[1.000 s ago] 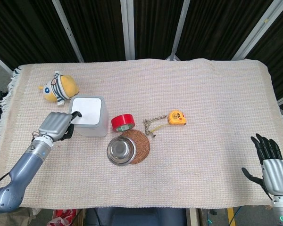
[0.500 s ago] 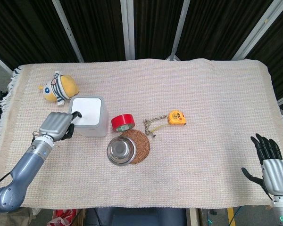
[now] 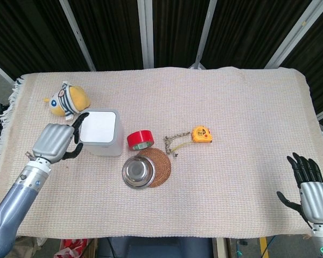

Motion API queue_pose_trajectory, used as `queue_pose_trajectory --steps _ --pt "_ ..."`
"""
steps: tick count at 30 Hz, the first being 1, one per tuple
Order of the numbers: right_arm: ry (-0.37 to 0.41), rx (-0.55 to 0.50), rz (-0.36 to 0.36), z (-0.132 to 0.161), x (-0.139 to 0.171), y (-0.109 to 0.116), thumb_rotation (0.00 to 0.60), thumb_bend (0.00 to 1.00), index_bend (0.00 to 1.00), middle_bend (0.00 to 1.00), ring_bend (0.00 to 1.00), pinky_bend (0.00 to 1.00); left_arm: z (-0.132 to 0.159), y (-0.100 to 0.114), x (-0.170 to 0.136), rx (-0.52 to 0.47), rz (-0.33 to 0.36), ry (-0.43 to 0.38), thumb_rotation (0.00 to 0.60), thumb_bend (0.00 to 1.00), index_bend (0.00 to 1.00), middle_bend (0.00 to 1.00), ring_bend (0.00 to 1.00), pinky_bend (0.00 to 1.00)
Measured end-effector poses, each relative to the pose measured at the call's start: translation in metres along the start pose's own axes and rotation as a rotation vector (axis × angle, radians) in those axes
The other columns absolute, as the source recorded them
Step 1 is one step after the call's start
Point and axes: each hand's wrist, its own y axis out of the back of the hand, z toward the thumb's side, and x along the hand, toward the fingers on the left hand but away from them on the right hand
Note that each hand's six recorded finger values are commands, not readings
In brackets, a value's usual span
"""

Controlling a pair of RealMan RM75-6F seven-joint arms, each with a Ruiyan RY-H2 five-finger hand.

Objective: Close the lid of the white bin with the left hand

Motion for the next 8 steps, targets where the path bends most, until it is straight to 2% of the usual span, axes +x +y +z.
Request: queue_pose_trajectory --steps 3,8 --pt "-0.004 0.013 -0.010 -0.001 0.000 0.002 0.600 0.24 0.00 0.00 0.00 0.00 -0.021 -0.014 -0.021 0.015 0.045 0.025 0.600 0.12 0.00 0.00 0.00 0.01" --pt "-0.012 0.030 -0.021 -0.003 0.000 0.004 0.600 0.24 0.00 0.00 0.00 0.00 -0.066 -0.051 -0.070 0.016 0.142 0.092 0.600 0.09 0.00 0.00 0.00 0.00"
